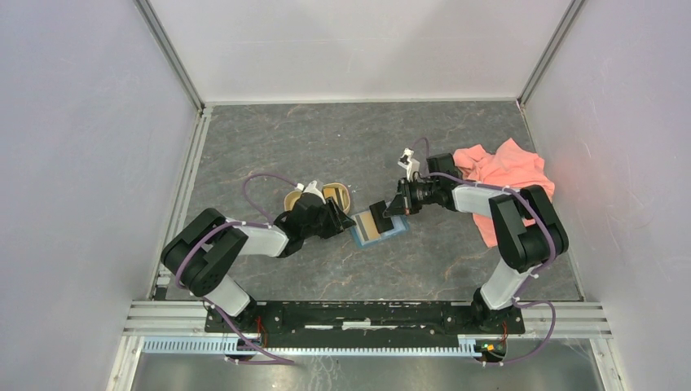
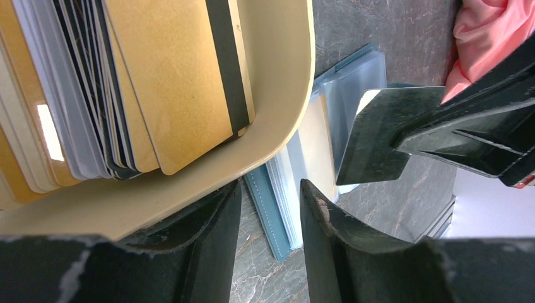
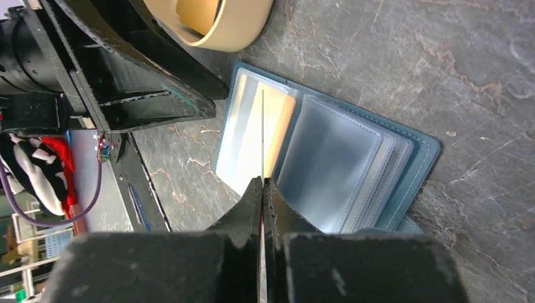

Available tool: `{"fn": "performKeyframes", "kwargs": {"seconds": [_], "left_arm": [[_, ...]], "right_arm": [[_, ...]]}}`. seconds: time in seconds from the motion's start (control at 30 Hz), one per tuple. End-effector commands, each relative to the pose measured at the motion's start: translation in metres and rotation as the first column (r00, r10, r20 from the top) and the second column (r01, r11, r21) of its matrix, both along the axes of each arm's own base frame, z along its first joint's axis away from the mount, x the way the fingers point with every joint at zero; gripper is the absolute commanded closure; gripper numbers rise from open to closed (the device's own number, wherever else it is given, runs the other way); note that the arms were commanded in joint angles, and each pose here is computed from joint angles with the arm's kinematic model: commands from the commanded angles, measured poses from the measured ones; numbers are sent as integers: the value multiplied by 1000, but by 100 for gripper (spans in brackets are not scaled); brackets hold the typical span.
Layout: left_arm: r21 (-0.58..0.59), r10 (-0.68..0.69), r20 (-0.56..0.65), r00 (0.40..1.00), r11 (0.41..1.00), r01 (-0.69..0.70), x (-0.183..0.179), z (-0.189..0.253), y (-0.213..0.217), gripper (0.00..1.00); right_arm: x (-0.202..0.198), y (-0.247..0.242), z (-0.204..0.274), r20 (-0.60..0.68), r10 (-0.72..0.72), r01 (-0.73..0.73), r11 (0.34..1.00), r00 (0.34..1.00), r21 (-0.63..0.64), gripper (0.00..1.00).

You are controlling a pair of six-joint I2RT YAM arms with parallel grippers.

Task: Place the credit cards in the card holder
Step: Insert the credit card into the card holder.

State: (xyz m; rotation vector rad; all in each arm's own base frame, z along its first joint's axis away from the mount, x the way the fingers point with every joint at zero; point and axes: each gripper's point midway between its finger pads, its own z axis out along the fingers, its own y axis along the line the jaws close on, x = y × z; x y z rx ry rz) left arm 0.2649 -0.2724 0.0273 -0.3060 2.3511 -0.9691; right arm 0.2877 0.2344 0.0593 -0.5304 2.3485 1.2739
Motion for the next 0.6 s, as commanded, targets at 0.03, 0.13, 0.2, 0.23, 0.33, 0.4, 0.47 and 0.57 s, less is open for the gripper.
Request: {"fn": "performKeyframes", "kwargs": {"seconds": [0.03,0.13,0.2,0.23,0.33,0.4,0.47,0.57], "left_arm": [[122,-28,-61,998,992,35,-21,-31,21,52],[112,-34,-58,998,993,40,-22,-31,20,52],[106,-41,-61,997,993,47,-23,-31,19,52],[104,-43,-62,997,993,50,-23,-31,18,52],[98,-46,-68,997,994,53,-25,-33,17,52],[96,-47,-70,996,994,53,-27,-34,17,52],[94,-47,-73,996,994,54,-28,-35,17,52],[93,-51,-78,996,994,59,-30,-37,16,52]], "right_arm": [[0,3,-8,-35,-13,14,1000,999,22,100],[-1,0,-17,-54,-34,34,999,998,-1,100],[-2,-3,-24,-67,-55,54,998,996,-24,100],[-2,-5,-27,-70,-67,65,997,995,-37,100],[-3,-10,-33,-72,-95,90,994,993,-69,100],[-3,-14,-36,-68,-123,116,989,990,-96,100],[-4,-16,-38,-73,-138,129,985,988,-110,100],[-3,-18,-41,-77,-153,143,982,985,-121,100]]}}
